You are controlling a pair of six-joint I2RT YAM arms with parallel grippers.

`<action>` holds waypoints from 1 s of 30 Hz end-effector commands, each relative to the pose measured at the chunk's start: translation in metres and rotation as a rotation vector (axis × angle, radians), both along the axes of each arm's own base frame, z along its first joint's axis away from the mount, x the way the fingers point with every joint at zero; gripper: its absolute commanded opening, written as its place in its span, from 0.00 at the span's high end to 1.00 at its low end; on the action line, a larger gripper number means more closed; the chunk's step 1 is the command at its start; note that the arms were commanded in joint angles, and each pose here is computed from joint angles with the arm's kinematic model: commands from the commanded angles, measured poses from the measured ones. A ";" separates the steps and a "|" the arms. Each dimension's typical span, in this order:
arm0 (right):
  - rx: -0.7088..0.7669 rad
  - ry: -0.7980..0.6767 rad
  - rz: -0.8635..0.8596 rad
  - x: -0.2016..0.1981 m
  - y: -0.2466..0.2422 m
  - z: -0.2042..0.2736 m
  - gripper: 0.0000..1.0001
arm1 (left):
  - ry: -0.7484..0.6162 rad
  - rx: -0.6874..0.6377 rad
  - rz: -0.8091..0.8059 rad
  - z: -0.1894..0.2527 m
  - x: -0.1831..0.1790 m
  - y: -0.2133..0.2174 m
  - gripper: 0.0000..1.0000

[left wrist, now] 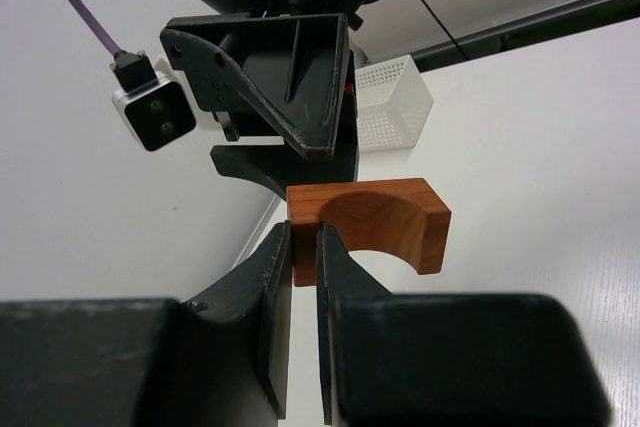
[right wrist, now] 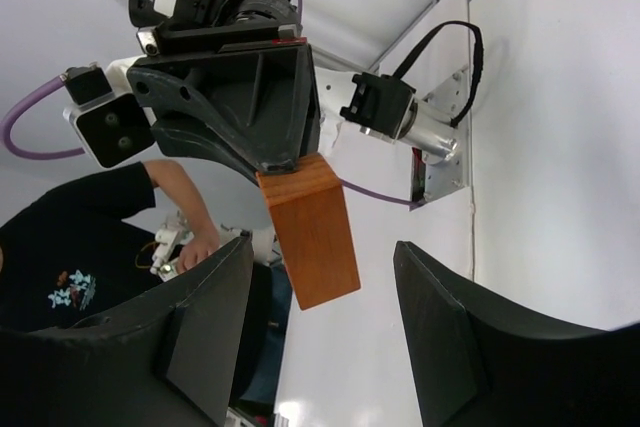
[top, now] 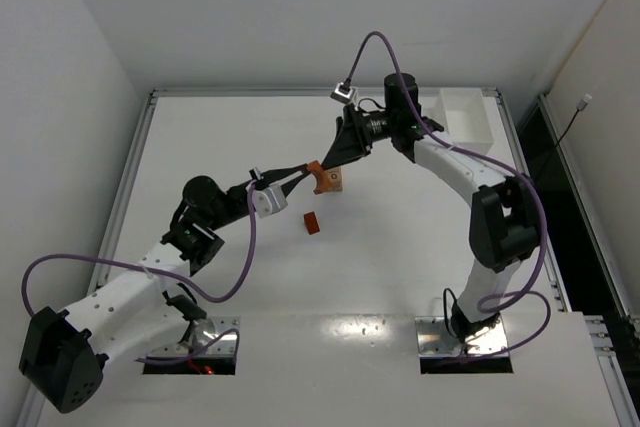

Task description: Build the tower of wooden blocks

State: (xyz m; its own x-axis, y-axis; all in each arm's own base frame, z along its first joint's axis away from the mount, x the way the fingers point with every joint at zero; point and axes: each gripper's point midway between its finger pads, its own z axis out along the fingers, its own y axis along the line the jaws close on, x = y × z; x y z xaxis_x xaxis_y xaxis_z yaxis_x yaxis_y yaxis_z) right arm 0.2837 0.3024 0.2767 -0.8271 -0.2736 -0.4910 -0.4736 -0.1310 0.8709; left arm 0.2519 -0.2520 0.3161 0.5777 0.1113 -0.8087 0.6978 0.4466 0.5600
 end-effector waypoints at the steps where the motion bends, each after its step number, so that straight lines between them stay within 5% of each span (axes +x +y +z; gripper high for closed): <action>1: 0.072 -0.100 0.130 -0.030 -0.010 0.026 0.44 | -0.105 -0.035 -0.031 0.022 -0.011 -0.002 1.00; 18: 0.073 -0.098 0.157 -0.043 -0.005 0.022 0.44 | -0.114 -0.041 -0.031 0.024 -0.009 -0.002 1.00; 30: 0.079 -0.115 0.157 -0.042 -0.005 0.025 0.81 | -0.130 -0.033 -0.027 0.024 -0.009 -0.002 1.00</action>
